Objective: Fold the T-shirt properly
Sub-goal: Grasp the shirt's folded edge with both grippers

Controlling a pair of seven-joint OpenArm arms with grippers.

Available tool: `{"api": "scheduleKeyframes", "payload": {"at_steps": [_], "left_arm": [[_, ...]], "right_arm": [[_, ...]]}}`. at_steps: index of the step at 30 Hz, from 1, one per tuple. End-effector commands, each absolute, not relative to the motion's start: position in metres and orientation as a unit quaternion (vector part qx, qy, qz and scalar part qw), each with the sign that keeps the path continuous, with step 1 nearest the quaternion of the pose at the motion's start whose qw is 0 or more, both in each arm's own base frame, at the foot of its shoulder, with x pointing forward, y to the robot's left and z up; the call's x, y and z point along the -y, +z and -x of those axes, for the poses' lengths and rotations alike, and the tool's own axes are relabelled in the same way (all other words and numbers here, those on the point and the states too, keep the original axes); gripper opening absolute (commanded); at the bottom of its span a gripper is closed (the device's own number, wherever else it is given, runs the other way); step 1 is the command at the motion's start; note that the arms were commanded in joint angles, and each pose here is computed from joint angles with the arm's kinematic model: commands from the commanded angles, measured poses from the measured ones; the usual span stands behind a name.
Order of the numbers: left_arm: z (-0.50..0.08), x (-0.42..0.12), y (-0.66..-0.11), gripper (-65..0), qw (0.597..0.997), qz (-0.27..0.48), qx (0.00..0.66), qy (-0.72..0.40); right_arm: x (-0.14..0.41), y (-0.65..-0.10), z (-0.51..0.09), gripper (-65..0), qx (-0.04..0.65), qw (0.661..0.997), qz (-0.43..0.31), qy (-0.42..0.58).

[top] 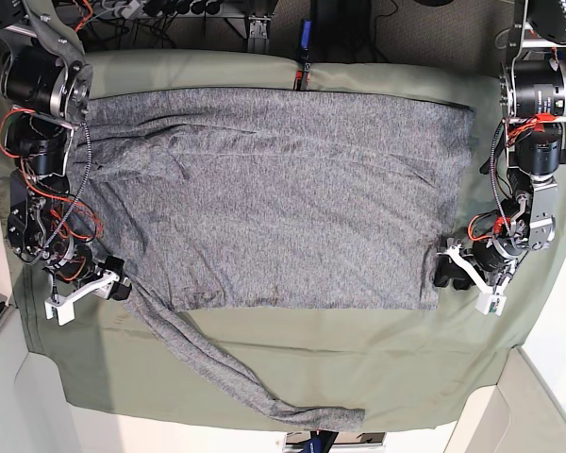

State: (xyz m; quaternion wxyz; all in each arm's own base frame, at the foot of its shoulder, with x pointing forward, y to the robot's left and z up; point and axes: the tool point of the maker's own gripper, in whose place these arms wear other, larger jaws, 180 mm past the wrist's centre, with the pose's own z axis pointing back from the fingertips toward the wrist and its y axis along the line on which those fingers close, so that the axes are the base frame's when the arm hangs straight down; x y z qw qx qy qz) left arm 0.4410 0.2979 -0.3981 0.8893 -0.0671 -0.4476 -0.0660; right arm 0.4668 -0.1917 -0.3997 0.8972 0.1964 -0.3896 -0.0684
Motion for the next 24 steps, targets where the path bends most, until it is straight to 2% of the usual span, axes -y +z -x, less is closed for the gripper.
{"api": "scheduleKeyframes", "payload": {"at_steps": [1,6,11,14,21,24], "left_arm": [[-0.453,-0.307,-0.378,-33.0,0.878,0.057,0.471,-0.064],[-0.455,-0.301,-0.379,-33.0,0.876,0.063,0.473,-0.065],[-0.457,-0.295,-0.380,-33.5,0.874,0.068,0.477,-0.065],[-0.457,-0.288,-0.380,-33.7,0.873,0.078,0.477,-0.069],[-0.484,-0.285,-0.343,-33.6,0.849,0.096,0.517,-0.054],[-0.496,-0.283,-0.327,-33.6,0.850,0.102,0.515,-0.050]], "right_arm": [[0.192,-0.381,-0.480,-32.9,0.407,0.890,-0.197,-0.061],[0.195,-0.382,-0.479,-34.8,0.406,0.891,-0.193,-0.058],[0.196,-0.382,-0.479,-55.9,0.407,0.891,-0.192,-0.059],[0.195,-0.381,-0.479,-63.2,0.408,0.890,-0.195,-0.058],[0.193,-0.380,-0.479,-64.1,0.409,0.889,-0.198,-0.052],[0.193,-0.380,-0.479,-64.1,0.409,0.889,-0.198,-0.052]]}}
